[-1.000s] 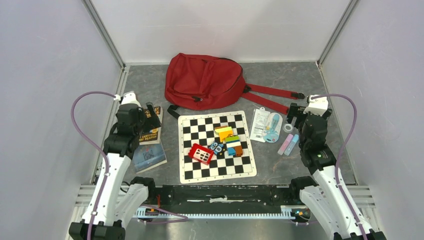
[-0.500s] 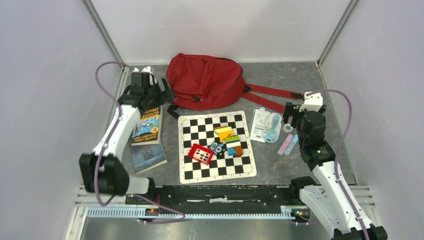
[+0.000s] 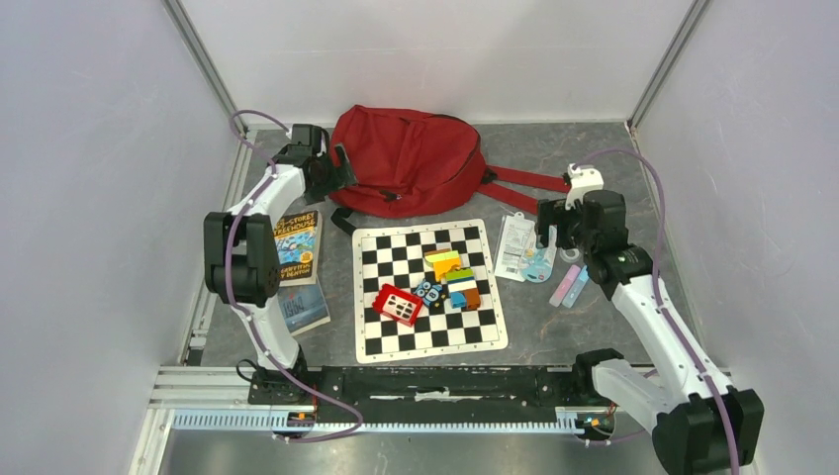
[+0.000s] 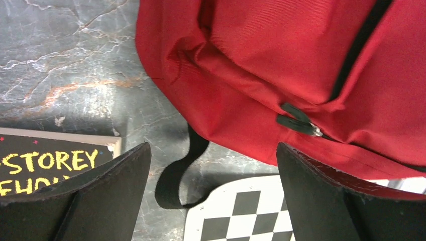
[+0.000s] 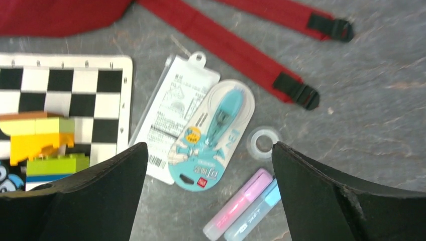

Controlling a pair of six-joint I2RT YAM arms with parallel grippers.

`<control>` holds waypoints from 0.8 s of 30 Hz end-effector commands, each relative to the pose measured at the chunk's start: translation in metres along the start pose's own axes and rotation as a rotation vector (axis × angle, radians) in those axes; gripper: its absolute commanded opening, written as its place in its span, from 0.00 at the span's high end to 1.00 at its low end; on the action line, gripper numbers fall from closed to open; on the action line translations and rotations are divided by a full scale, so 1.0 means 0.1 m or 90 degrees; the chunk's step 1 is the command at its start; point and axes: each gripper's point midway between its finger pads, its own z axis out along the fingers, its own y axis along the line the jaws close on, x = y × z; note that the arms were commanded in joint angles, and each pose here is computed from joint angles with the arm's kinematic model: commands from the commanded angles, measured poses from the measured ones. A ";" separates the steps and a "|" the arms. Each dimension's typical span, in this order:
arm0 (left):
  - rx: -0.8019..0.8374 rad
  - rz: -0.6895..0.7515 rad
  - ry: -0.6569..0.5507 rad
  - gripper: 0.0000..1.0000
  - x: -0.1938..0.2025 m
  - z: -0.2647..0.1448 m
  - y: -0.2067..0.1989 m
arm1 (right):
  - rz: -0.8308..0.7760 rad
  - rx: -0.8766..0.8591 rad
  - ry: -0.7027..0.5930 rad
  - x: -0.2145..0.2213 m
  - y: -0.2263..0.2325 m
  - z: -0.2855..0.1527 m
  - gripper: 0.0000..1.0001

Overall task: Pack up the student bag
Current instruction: Pick up the student bag at the center of the board.

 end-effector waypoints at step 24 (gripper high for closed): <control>0.182 0.052 -0.068 0.92 -0.54 0.29 -0.44 | 0.027 -0.157 0.119 0.48 0.55 -0.10 0.08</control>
